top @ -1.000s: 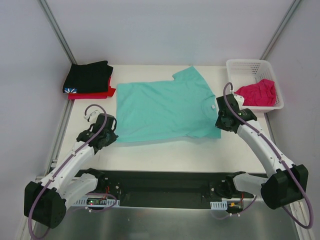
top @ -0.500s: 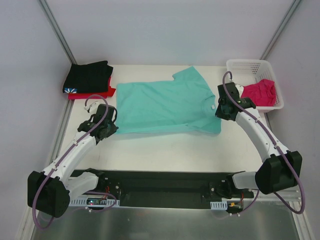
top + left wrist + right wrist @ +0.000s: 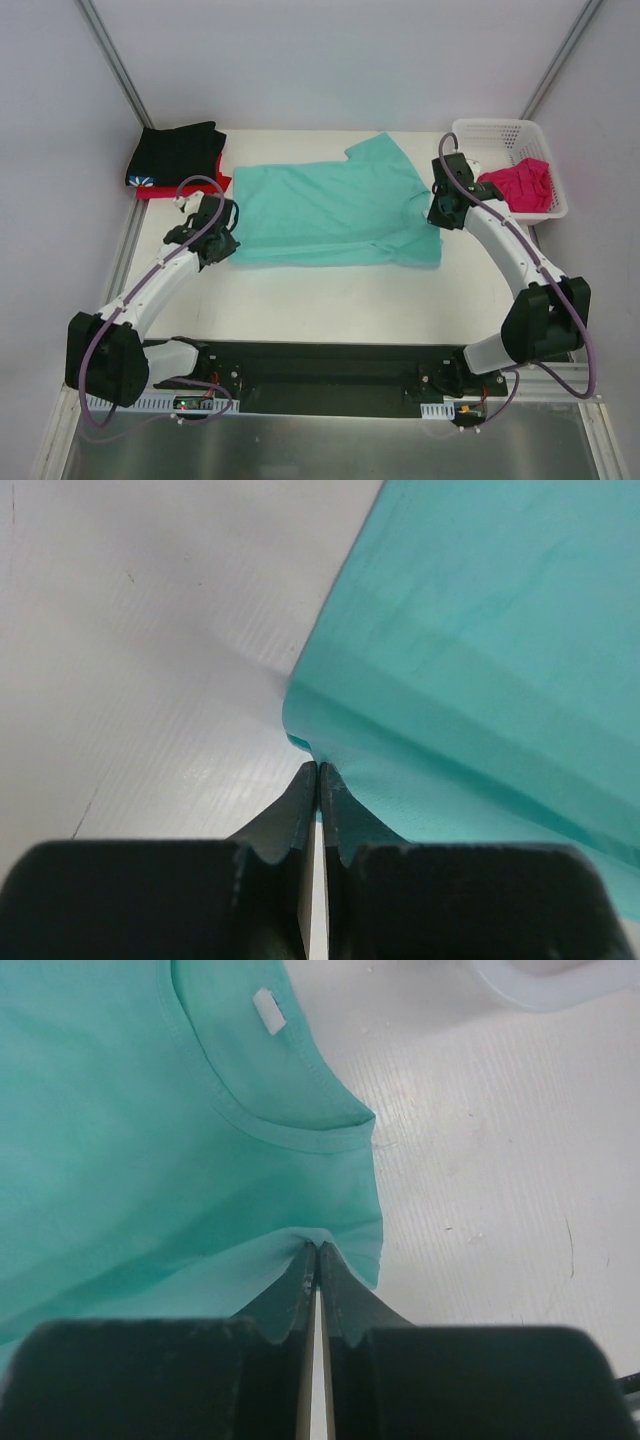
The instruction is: Fold and stack the t-shirts
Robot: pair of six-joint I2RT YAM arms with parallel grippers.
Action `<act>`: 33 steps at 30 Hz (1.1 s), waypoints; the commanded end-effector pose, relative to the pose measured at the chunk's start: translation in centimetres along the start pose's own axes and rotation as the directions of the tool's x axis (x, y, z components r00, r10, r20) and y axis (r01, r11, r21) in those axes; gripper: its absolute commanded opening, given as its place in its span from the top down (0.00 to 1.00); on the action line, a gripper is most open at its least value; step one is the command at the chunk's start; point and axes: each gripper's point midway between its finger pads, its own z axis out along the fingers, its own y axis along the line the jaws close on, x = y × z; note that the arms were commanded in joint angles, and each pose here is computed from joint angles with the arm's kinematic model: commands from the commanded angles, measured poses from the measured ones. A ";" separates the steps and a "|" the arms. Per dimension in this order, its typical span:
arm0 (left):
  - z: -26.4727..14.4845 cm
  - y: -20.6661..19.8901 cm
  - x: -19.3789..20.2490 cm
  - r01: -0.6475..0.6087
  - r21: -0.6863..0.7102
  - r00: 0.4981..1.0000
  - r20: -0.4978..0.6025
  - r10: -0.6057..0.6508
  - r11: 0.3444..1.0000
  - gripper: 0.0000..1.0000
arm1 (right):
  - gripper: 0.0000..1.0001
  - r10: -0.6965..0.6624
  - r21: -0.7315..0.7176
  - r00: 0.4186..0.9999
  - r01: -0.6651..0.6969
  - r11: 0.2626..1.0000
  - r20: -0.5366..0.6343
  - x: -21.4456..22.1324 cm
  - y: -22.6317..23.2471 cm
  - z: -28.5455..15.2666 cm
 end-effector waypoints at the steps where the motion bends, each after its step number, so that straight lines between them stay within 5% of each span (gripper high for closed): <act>1: 0.1 -1.3 -2.2 -0.007 0.021 0.999 0.039 0.006 1.000 1.00 | 0.96 0.005 -0.025 0.999 -0.004 1.000 0.049 -2.8 0.9 -0.1; 33: 4.7 -3.7 -4.5 0.028 0.003 1.000 -0.007 -0.028 1.000 1.00 | 0.98 -0.005 -0.029 1.000 0.004 1.000 -0.007 -5.8 4.6 5.5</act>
